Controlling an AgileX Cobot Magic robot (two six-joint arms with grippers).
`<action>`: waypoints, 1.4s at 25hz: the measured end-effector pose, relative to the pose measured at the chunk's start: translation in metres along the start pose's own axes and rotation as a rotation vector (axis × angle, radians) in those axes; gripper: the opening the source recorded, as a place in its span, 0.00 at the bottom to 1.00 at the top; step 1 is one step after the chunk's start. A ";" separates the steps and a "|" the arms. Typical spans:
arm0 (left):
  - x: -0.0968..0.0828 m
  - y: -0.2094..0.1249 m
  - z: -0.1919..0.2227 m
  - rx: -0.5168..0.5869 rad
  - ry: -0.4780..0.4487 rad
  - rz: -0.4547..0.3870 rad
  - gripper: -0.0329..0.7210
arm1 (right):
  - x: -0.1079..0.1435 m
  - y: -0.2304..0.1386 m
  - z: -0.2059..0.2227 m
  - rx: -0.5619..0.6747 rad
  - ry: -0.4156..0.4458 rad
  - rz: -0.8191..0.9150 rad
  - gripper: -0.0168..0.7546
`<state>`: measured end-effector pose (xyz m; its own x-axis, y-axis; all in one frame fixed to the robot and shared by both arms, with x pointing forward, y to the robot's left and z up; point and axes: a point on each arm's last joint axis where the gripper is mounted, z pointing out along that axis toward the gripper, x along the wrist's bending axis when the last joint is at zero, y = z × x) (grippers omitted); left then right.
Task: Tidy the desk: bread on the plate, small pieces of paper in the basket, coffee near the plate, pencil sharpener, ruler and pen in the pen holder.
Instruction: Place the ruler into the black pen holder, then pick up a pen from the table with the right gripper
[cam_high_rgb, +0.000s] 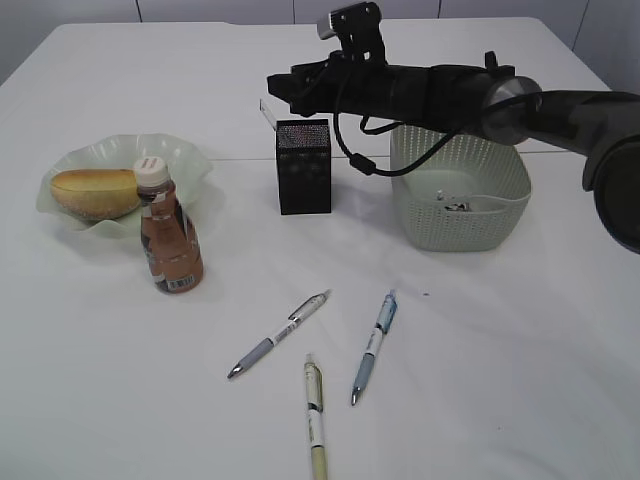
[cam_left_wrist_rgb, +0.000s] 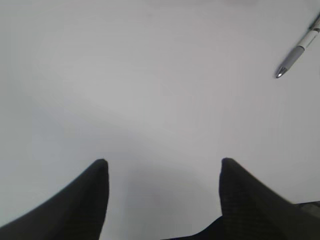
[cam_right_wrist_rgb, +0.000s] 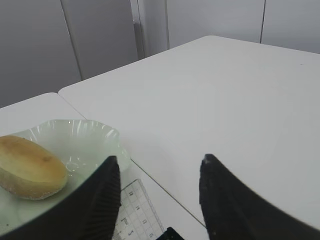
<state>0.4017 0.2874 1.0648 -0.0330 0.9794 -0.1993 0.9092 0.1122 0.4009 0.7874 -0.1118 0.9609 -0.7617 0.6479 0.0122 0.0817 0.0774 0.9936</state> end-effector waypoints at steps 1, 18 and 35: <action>0.000 0.000 0.000 0.003 0.000 0.000 0.71 | 0.000 0.000 0.000 0.000 0.000 0.002 0.51; 0.002 0.000 0.000 0.005 0.018 0.010 0.71 | 0.025 0.095 -0.048 0.357 -0.087 0.294 0.51; 0.002 0.000 0.000 0.005 0.020 0.012 0.71 | 0.148 0.124 -0.068 0.957 -0.280 0.287 0.51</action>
<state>0.4013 0.2891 1.0643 -0.0305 0.9837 -0.1771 0.9116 0.1000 0.3988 0.6409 -0.0580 1.0941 -0.4665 0.8803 0.0865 0.8058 0.3827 0.4519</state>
